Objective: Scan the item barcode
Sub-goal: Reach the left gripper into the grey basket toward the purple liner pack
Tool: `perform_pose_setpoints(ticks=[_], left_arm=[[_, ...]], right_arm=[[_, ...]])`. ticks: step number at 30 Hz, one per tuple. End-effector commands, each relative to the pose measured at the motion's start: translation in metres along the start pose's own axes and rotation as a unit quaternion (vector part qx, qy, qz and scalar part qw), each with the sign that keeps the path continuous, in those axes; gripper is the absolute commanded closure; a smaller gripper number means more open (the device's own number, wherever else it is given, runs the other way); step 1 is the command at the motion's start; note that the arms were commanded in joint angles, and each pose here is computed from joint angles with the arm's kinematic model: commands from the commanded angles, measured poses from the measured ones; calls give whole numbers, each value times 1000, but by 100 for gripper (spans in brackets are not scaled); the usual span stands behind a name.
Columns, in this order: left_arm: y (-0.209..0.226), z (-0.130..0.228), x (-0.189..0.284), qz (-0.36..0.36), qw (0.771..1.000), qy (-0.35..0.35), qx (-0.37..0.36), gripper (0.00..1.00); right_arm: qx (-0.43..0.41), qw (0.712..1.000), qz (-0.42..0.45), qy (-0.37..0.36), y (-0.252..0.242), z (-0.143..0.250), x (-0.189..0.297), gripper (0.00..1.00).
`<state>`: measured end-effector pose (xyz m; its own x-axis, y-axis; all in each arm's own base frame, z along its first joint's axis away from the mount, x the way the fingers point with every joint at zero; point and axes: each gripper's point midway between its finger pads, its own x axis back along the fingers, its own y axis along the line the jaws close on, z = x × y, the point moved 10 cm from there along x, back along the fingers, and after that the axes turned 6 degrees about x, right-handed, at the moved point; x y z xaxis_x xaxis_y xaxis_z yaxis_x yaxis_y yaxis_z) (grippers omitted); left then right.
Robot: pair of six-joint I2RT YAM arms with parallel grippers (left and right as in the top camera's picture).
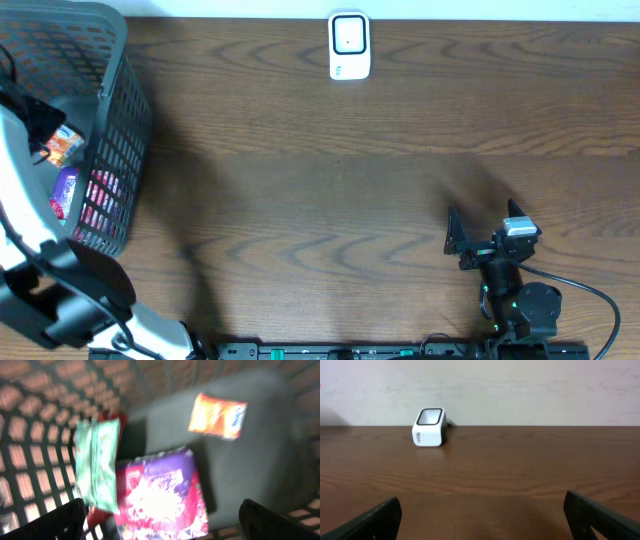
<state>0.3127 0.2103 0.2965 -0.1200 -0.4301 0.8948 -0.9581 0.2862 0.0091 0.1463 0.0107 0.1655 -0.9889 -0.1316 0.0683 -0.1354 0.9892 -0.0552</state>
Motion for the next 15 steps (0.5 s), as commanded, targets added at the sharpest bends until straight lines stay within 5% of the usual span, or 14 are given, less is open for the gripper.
perform_pose_setpoints(ticks=[1,15], left_arm=[[-3,11,-26,-37,998,44,40,2],[-2,53,-103,-133,981,143,9,1]], right_arm=[[-5,1000,-5,0,1,0,0,1],[-5,1000,-5,0,1,0,0,1]])
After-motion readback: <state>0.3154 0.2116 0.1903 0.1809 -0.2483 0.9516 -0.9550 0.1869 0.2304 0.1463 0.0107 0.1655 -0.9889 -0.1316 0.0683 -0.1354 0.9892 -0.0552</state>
